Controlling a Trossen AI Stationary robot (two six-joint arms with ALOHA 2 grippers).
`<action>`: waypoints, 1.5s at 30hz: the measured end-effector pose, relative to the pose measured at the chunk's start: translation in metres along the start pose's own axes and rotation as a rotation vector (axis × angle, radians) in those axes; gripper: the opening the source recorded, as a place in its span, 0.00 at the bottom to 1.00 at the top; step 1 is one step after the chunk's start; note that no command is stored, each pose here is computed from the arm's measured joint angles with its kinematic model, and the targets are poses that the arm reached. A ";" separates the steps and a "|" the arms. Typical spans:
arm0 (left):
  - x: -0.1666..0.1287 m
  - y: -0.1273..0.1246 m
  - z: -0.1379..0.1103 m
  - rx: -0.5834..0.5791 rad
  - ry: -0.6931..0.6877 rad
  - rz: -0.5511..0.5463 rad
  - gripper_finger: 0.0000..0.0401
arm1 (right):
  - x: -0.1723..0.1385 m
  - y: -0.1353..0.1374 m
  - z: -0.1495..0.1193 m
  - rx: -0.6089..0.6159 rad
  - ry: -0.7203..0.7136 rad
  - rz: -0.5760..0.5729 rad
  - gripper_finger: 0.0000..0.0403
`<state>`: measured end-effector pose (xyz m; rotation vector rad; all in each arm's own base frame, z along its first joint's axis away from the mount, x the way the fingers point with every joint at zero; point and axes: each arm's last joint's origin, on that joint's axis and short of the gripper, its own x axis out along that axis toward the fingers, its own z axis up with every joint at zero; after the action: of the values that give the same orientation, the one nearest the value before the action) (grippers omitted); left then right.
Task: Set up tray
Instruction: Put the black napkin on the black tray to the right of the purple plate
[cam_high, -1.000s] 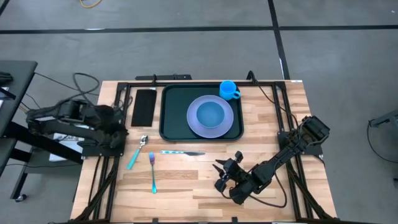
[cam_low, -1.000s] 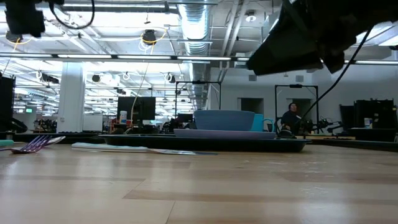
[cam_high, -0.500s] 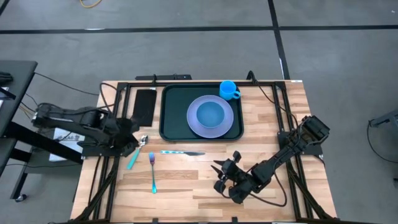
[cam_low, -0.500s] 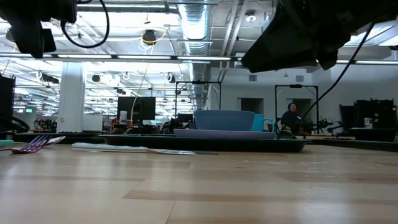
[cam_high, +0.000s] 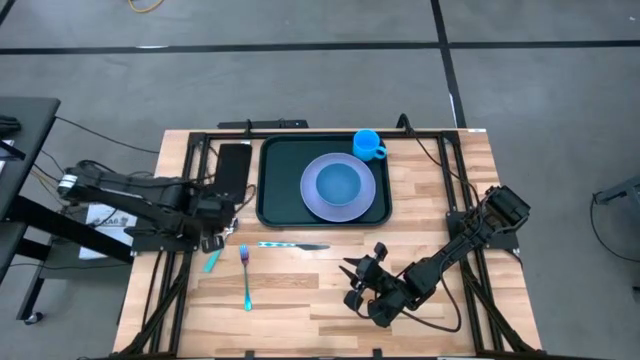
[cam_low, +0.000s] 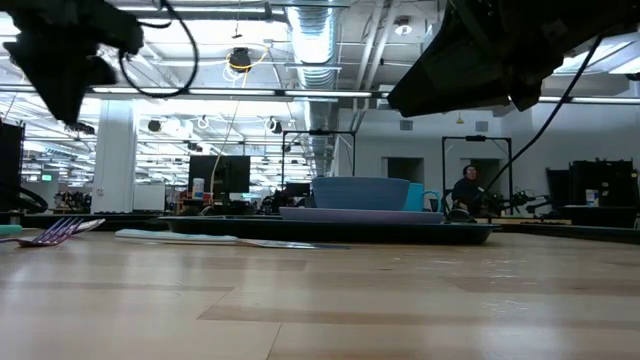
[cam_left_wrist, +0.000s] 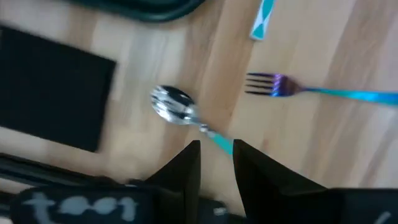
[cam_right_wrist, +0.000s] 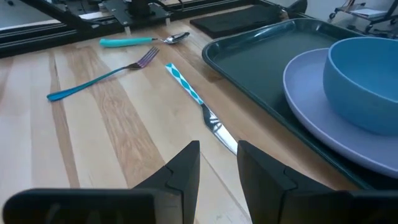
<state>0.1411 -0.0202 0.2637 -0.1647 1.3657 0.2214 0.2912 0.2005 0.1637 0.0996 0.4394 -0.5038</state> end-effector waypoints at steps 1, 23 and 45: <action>-0.001 -0.001 0.004 0.048 0.007 0.034 0.21 | 0.000 0.000 0.000 0.000 0.000 0.000 0.25; 0.016 0.045 0.045 0.434 0.133 0.334 0.21 | -0.001 0.002 -0.001 -0.018 0.037 0.041 0.25; 0.091 0.091 0.014 0.195 0.168 0.175 0.30 | -0.002 0.002 -0.002 -0.021 0.038 0.043 0.25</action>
<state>0.1483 0.0772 0.1782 0.1015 1.5615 0.2229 0.2898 0.2038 0.1628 0.0981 0.4782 -0.4551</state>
